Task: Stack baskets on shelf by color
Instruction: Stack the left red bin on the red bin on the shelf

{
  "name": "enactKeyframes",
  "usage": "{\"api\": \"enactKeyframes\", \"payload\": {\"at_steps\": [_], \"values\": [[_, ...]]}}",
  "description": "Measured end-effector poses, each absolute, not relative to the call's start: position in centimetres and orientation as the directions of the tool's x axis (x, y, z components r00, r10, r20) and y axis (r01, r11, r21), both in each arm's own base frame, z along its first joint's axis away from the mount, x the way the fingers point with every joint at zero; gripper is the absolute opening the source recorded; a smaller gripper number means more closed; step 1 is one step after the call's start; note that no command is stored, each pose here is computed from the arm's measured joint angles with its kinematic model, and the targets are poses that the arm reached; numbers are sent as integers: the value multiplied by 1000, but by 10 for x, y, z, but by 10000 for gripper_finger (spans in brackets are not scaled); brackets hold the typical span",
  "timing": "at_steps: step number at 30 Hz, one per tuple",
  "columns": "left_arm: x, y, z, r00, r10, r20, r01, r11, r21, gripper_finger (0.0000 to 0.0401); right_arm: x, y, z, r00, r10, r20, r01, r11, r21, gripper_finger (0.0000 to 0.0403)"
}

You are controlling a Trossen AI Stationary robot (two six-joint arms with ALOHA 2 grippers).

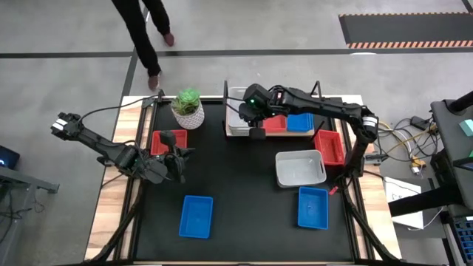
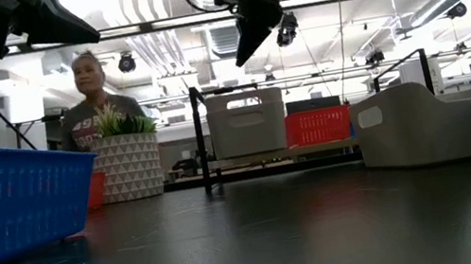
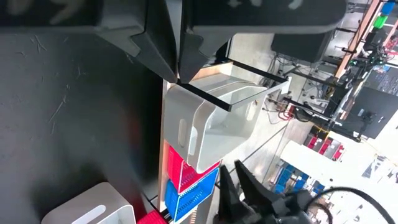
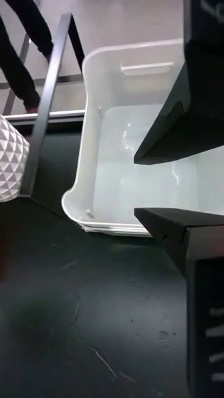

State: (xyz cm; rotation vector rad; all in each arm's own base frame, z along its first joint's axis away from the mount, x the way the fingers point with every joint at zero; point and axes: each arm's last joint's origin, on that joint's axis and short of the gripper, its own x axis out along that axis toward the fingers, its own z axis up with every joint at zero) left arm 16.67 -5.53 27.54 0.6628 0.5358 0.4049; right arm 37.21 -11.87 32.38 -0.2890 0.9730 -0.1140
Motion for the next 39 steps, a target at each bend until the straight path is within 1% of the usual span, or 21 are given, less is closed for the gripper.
{"api": "enactKeyframes", "payload": {"at_steps": [3, 5, 6, 9, 11, 13, 15, 17, 20, 22, 25, 29, 31, 39], "values": [[167, -55, 275, 791, 512, -335, -191, 727, 659, 2, 368, -117, 331, 572, -217, -791, -39, 956, -290, 112], [167, -55, 275, 791, 512, -335, -191, 727, 659, 2, 366, -116, 336, 610, -205, -765, -42, 956, -289, 97], [167, -55, 276, 791, 512, -335, -192, 728, 658, 2, 367, -116, 340, 641, -221, -735, -27, 951, -309, 87], [167, -55, 276, 793, 511, -332, -195, 729, 656, 2, 370, -124, 355, 734, -328, -595, 39, 894, -446, 48], [167, -55, 276, 794, 511, -331, -197, 730, 655, 2, 370, -143, 369, 791, -401, -462, 109, 835, -539, 21], [168, -56, 277, 797, 509, -326, -203, 733, 649, 2, 365, -167, 380, 806, -475, -354, 217, 793, -570, 13], [169, -56, 278, 804, 504, -315, -216, 742, 635, 2, 356, -182, 383, 796, -505, -334, 275, 793, -543, 10], [169, -57, 280, 810, 501, -305, -244, 761, 601, 2, 348, -182, 384, 811, -440, -385, 237, 849, -472, 9], [169, -57, 279, 808, 501, -309, -281, 789, 546, 2, 340, -163, 381, 837, -265, -480, 94, 932, -350, 9], [169, -56, 279, 806, 503, -313, -294, 798, 525, 2, 337, -145, 374, 816, -200, -542, 33, 953, -301, 9], [170, -57, 277, 803, 504, -317, -296, 800, 521, 2, 333, -114, 362, 792, -132, -596, -51, 959, -280, 9], [173, -58, 274, 798, 507, -326, -289, 796, 531, 2, 321, -74, 345, 787, -37, -616, -159, 952, -261, 9], [175, -59, 273, 794, 509, -332, -288, 797, 532, 2, 315, -60, 333, 803, -31, -596, -159, 952, -263, 9], [186, -65, 260, 771, 520, -368, -356, 830, 429, 2, 275, -24, 287, 857, 39, -515, -212, 935, -283, 9]]}}
